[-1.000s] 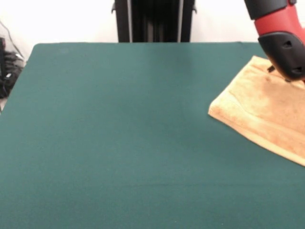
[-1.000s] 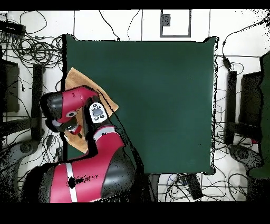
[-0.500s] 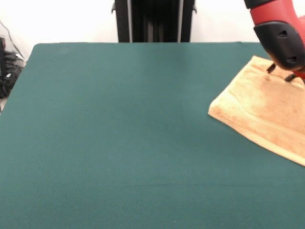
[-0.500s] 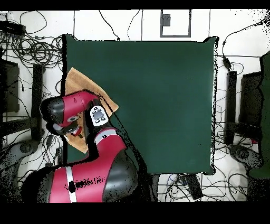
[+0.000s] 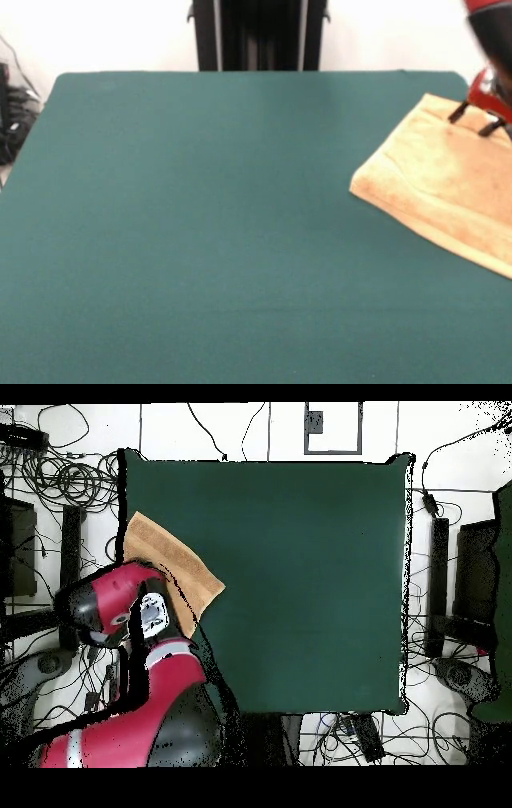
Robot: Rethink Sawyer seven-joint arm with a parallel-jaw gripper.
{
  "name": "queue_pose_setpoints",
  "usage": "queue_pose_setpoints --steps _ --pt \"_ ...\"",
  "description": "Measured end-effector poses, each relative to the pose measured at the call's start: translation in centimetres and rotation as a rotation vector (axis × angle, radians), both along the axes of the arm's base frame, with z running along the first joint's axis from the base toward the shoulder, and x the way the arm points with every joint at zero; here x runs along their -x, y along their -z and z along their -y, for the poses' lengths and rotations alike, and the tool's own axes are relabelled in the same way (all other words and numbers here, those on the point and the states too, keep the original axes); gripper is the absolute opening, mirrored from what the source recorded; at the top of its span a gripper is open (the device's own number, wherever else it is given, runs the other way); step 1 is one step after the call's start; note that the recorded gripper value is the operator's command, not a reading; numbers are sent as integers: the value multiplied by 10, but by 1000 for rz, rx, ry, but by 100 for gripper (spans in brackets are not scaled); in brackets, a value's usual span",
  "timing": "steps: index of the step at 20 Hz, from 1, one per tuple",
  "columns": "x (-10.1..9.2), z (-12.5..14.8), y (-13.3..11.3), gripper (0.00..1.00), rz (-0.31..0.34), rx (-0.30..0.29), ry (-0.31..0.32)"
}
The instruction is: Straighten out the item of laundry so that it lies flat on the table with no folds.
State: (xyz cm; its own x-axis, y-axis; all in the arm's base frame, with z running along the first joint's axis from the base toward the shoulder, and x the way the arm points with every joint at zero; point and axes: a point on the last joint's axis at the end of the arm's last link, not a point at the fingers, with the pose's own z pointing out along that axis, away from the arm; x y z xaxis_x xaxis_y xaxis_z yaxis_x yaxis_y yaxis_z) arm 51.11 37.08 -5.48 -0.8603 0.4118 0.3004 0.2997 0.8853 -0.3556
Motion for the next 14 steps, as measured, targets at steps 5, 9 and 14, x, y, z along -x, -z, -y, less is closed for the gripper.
queue_pose_setpoints --steps 5,9,14 --pt "24 -28 -5 100 161 141 -259" --pt "45 -44 -3 100 277 239 -463" --pt "55 -48 0 100 347 295 -571"
